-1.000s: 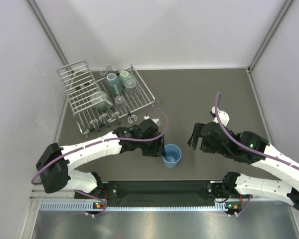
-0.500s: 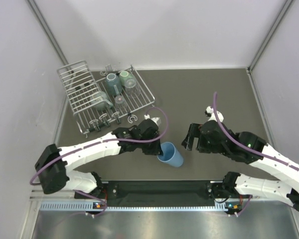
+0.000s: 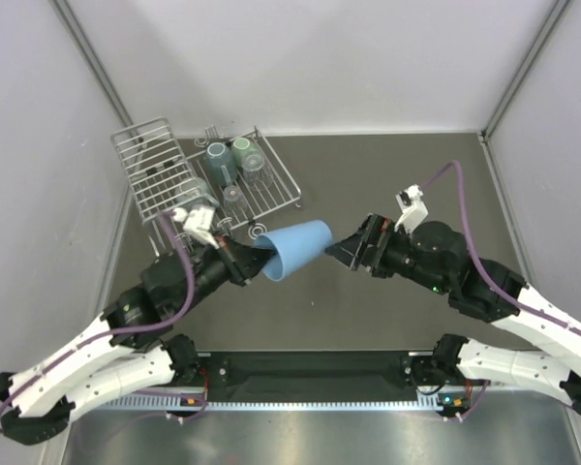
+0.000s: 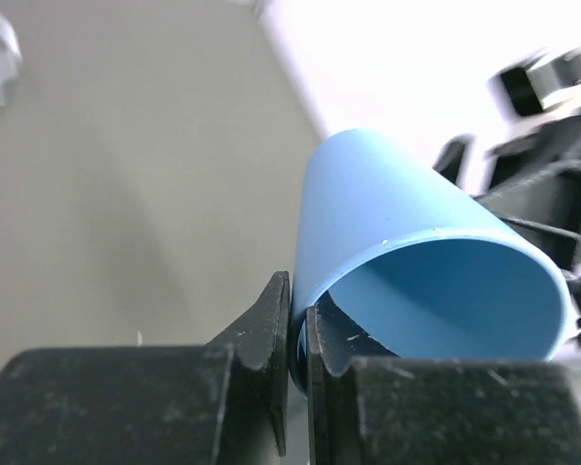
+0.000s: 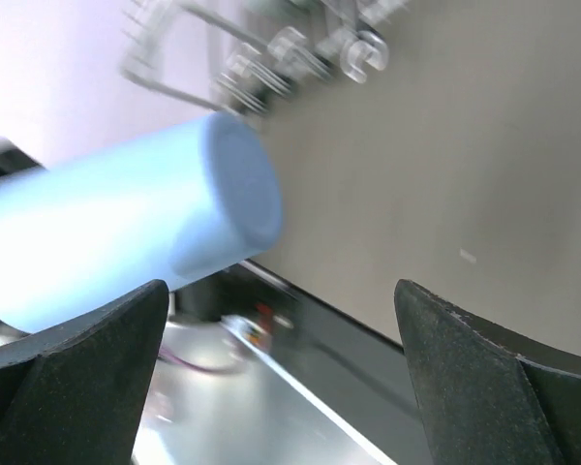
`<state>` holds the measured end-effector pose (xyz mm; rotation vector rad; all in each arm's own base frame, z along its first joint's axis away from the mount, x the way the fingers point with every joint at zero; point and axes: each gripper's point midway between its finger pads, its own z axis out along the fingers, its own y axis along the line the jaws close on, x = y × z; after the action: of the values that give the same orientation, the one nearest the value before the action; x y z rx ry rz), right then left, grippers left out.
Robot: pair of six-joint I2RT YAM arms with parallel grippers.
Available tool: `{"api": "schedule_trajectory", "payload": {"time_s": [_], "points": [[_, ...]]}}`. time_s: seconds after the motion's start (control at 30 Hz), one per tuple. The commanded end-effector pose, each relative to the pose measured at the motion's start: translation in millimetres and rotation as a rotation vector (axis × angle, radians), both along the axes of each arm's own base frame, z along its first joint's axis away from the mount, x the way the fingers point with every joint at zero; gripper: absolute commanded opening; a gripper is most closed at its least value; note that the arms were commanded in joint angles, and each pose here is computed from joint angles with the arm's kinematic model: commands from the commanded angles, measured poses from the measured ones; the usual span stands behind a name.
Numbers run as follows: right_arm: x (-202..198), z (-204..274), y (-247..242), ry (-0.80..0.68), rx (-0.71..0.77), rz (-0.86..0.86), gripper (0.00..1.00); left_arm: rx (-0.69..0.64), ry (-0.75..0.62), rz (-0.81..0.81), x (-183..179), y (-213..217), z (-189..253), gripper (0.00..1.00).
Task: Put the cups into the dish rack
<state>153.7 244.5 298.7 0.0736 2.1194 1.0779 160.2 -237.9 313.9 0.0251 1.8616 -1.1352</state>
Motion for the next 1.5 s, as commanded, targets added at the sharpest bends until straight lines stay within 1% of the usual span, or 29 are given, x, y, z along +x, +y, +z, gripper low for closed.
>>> {"api": "schedule_trajectory", "payload": {"time_s": [0.0, 0.03, 0.1, 0.13, 0.17, 0.23, 0.47, 0.6, 0.63, 0.73, 0.77, 0.8, 0.83, 0.87, 0.9, 0.93, 0.97, 1.0, 1.03, 1.13, 1.17, 1.2, 1.23, 1.27, 1.3, 1.33, 1.4, 1.43, 1.47], "points": [[14.9, 49.0, 22.2, -0.03, 0.261, -0.034, 1.0, -0.173, -0.215, 0.113, 12.8, 22.2, 49.7, 0.0], [20.1, 61.5, 28.9, -0.024, 0.35, -0.047, 1.0, -0.192, -0.246, 0.134, 12.6, 29.9, 55.0, 0.0], [22.5, 78.9, 36.7, -0.036, 0.452, -0.039, 1.0, -0.179, -0.283, 0.159, 15.2, 35.6, 56.3, 0.0], [24.8, 101.9, 39.0, -0.052, 0.564, -0.04, 1.0, -0.184, -0.298, 0.17, 16.0, 38.0, 59.8, 0.0], [27.1, 102.2, 44.2, -0.048, 0.593, -0.037, 1.0, -0.17, -0.312, 0.171, 16.1, 39.0, 59.3, 0.0], [30.3, 115.8, 54.1, -0.048, 0.67, -0.019, 1.0, -0.206, -0.345, 0.176, 15.1, 41.2, 70.1, 0.0], [36.9, 126.7, 91.6, 0.003, 0.74, 0.065, 1.0, -0.272, -0.381, 0.178, 11.5, 45.4, 78.3, 0.0], [39.7, 125.9, 105.4, 0.023, 0.763, 0.092, 0.98, -0.277, -0.376, 0.173, 10.5, 44.9, 75.4, 0.0], [38.0, 127.0, 107.6, 0.029, 0.774, 0.102, 0.95, -0.274, -0.371, 0.177, 11.0, 45.4, 73.9, 0.0], [37.8, 129.5, 111.7, 0.03, 0.791, 0.114, 0.74, -0.248, -0.345, 0.205, 14.2, 50.2, 65.3, 0.0], [38.1, 130.5, 112.6, 0.03, 0.794, 0.116, 0.59, -0.241, -0.33, 0.216, 15.6, 51.4, 61.6, 0.0], [39.1, 129.2, 113.5, 0.025, 0.79, 0.115, 0.5, -0.236, -0.319, 0.23, 17.2, 53.4, 59.3, 0.0], [39.2, 131.1, 114.0, 0.014, 0.79, 0.119, 0.42, -0.208, -0.298, 0.261, 21.9, 56.4, 50.8, 0.06], [40.4, 131.1, 114.0, 0.004, 0.778, 0.116, 0.29, -0.206, -0.278, 0.275, 22.9, 58.8, 50.0, 0.17], [43.3, 130.2, 112.6, -0.02, 0.754, 0.107, 0.22, -0.143, -0.236, 0.283, 24.7, 59.5, 33.4, 0.35], [47.8, 128.6, 112.2, -0.031, 0.719, 0.092, 0.1, -0.132, -0.213, 0.323, 27.8, 66.6, 33.3, 0.62], [55.1, 126.9, 110.6, -0.048, 0.691, 0.066, 0.03, -0.109, -0.183, 0.352, 29.6, 71.9, 28.3, 0.77], [64.5, 124.2, 106.3, -0.099, 0.633, 0.044, 0.0, -0.067, -0.14, 0.392, 33.3, 77.3, 16.9, 0.86], [71.5, 122.5, 104.4, -0.109, 0.586, 0.02, 0.0, -0.025, -0.089, 0.443, 33.7, 89.4, 7.7, 0.97], [97.8, 121.8, 95.3, -0.196, 0.487, -0.044, 0.0, 0.068, 0.01, 0.54, 30.7, 114.8, -15.6, 0.98], [106.9, 120.6, 92.4, -0.222, 0.454, -0.074, 0.0, 0.082, 0.017, 0.589, 31.7, 125.6, -17.3, 0.98], [115.5, 128.9, 88.1, -0.29, 0.405, -0.092, 0.0, 0.091, 0.026, 0.611, 30.5, 132.5, -19.0, 0.98], [125.6, 119.0, 93.3, -0.303, 0.347, -0.105, 0.0, 0.091, 0.033, 0.63, 28.9, 139.0, -17.6, 0.98], [135.5, 114.1, 91.5, -0.361, 0.262, -0.125, 0.0, 0.115, 0.036, 0.642, 27.2, 144.8, -21.1, 0.98], [141.7, 123.1, 92.8, -0.402, 0.238, -0.133, 0.0, 0.115, 0.034, 0.645, 25.2, 148.6, -20.3, 0.98], [154.2, 108.5, 100.9, -0.411, 0.174, -0.139, 0.0, 0.117, 0.029, 0.643, 23.9, 150.9, -18.1, 0.98], [172.7, 105.0, 101.7, -0.48, 0.071, -0.177, 0.0, 0.114, 0.019, 0.636, 21.4, 154.0, -15.5, 0.98], [187.5, 89.0, 106.7, -0.485, 0.007, -0.204, 0.0, 0.119, 0.011, 0.634, 20.5, 155.8, -13.4, 0.98], [195.3, 85.0, 109.1, -0.528, -0.053, -0.203, 0.0, 0.121, 0.008, 0.631, 20.0, 156.3, -12.4, 0.98]]}}
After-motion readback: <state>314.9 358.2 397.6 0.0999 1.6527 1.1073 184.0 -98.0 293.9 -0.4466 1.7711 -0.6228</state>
